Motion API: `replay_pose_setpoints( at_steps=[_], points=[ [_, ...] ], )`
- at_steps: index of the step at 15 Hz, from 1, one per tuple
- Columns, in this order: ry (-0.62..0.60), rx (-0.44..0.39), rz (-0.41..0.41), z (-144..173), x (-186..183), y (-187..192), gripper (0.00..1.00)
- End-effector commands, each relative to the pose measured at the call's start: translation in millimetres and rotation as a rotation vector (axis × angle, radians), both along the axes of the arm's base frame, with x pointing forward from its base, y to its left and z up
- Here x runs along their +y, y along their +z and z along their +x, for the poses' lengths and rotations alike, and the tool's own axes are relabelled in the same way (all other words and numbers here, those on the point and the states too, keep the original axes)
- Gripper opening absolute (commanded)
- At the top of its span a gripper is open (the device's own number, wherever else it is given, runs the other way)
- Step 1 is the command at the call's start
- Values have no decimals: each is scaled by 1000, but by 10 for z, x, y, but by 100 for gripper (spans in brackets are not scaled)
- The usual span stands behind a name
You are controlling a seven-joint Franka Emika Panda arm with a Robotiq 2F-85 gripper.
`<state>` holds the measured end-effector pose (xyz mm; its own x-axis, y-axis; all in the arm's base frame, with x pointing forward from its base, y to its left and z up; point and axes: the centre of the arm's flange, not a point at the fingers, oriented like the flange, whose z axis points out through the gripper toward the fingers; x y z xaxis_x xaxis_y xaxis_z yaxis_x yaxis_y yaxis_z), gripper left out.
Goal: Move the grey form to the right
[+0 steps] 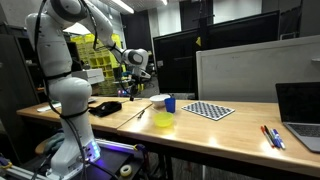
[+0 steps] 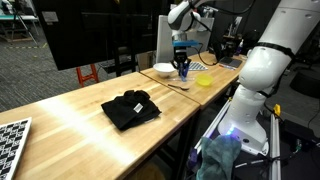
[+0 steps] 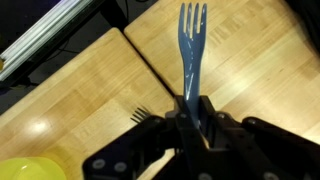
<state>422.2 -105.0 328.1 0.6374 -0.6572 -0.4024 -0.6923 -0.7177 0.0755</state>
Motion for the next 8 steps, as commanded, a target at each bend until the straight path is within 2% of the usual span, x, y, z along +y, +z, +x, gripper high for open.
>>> replay_pose_setpoints(
  at_steps=[1, 8],
  points=[
    [8, 16, -15, -79, -385, 79, 4],
    [86, 27, -113, 128, -914, 327, 4]
  ],
)
